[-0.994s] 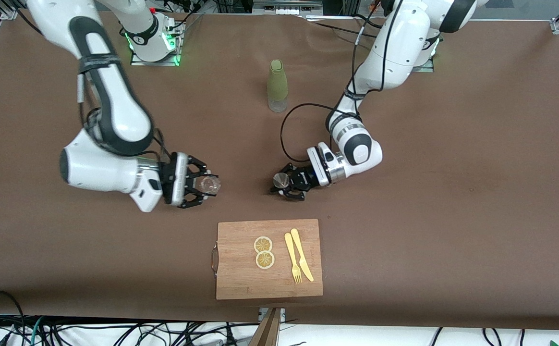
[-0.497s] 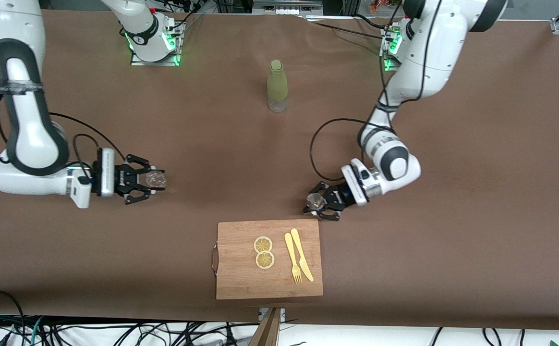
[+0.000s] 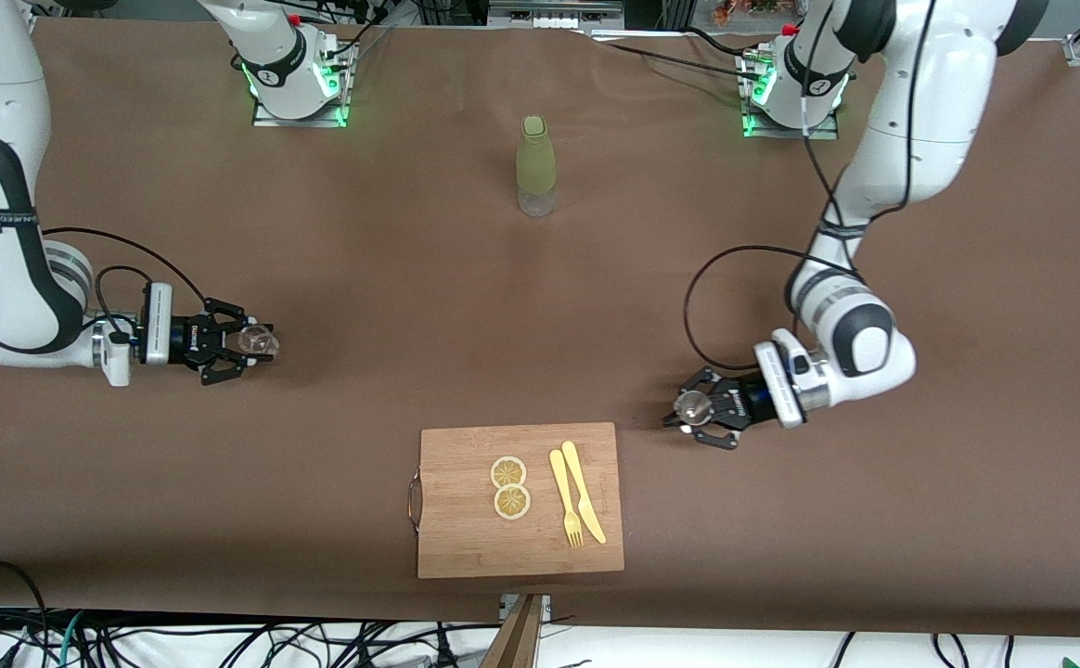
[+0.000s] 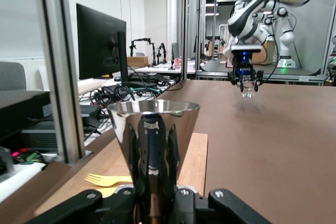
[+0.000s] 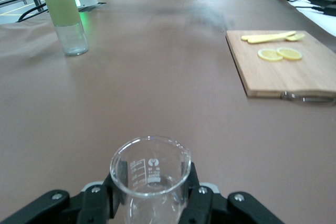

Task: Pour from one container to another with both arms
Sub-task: 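Carry the beaker back with the right gripper while the left gripper withdraws the jigger, then set the beaker down and open the right gripper, then raise it, then lower the jigger onto the table and open the left gripper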

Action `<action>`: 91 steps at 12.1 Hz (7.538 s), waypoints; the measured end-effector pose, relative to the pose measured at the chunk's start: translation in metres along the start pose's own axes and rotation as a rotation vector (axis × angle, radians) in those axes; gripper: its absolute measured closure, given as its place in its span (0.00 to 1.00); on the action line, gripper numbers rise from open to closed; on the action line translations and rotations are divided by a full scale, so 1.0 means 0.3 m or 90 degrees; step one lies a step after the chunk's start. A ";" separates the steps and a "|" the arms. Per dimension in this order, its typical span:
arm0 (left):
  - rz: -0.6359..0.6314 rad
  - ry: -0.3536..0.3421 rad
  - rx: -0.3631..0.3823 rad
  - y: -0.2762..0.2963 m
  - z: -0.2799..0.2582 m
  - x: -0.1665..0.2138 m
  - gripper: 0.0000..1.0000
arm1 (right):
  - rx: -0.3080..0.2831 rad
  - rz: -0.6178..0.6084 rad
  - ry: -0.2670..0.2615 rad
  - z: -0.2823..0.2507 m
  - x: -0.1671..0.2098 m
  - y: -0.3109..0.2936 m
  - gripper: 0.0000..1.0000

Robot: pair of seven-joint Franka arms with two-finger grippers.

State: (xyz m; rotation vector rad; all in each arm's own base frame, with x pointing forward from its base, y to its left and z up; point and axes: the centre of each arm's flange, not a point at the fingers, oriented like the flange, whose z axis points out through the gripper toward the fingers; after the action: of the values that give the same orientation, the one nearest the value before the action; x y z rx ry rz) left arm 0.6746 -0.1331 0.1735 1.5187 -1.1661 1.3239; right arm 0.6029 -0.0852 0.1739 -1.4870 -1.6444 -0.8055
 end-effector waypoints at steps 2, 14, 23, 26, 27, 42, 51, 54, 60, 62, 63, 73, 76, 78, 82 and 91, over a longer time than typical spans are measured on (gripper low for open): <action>0.011 0.010 -0.018 -0.042 -0.102 0.006 0.92 | -0.004 0.009 0.003 -0.021 -0.089 -0.036 0.50; 0.031 0.036 -0.102 -0.047 -0.613 -0.204 0.92 | -0.034 0.002 -0.029 -0.076 -0.264 -0.057 0.50; 0.038 0.070 -0.136 0.072 -0.885 -0.428 0.92 | -0.042 -0.002 -0.067 -0.171 -0.258 -0.025 0.00; 0.030 0.077 -0.133 0.099 -0.952 -0.468 0.92 | -0.025 0.030 -0.148 -0.303 -0.178 -0.007 0.00; 0.029 0.079 -0.129 0.104 -0.967 -0.478 0.92 | -0.022 0.051 -0.189 -0.352 -0.105 0.008 0.00; 0.015 0.087 -0.131 0.163 -1.000 -0.582 0.92 | -0.367 0.678 -0.602 0.122 1.142 0.037 0.00; 0.014 0.082 -0.143 0.171 -1.004 -0.588 0.40 | -0.563 1.072 -0.544 -0.303 1.290 -0.172 0.00; 0.011 0.075 -0.154 0.178 -1.010 -0.592 0.04 | -0.558 1.070 -0.533 -0.473 1.285 -0.219 0.00; 0.030 0.045 -0.157 0.139 -1.076 -0.573 0.00 | -0.567 1.021 -0.504 -0.473 1.266 -0.181 0.00; 0.042 0.026 -0.162 0.114 -1.112 -0.558 0.00 | -0.573 1.019 -0.492 -0.483 1.263 -0.175 0.00; 0.047 0.017 -0.163 0.105 -1.132 -0.552 0.00 | -0.580 1.017 -0.484 -0.489 1.263 -0.170 0.00; 0.025 -0.134 -0.216 -0.021 -1.404 -0.379 0.00 | -0.565 1.058 -0.415 -0.565 1.197 -0.162 0.00; -0.076 -0.208 -0.218 -0.080 -1.434 -0.183 0.00 | -0.582 1.044 -0.402 -0.574 1.208 -0.150 0.00; -0.147 -0.266 -0.204 -0.107 -1.459 -0.013 0.00 | -0.599 1.032 -0.404 -0.583 1.211 -0.145 0.00; -0.231 -0.366 -0.171 -0.135 -1.434 0.337 0.00 | -0.615 1.001 -0.430 -0.556 1.235 -0.133 0.00; -0.319 -0.595 -0.118 -0.107 -1.069 0.912 0.00 | -0.615 0.998 -0.432 -0.551 1.239 -0.132 0.00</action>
State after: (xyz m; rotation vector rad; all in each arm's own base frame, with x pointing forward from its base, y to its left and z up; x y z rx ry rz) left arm 0.6299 0.1439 0.4898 2.1677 -1.2509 0.1226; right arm 0.5731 -0.0411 0.5791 -3.1411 0.1512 -0.0579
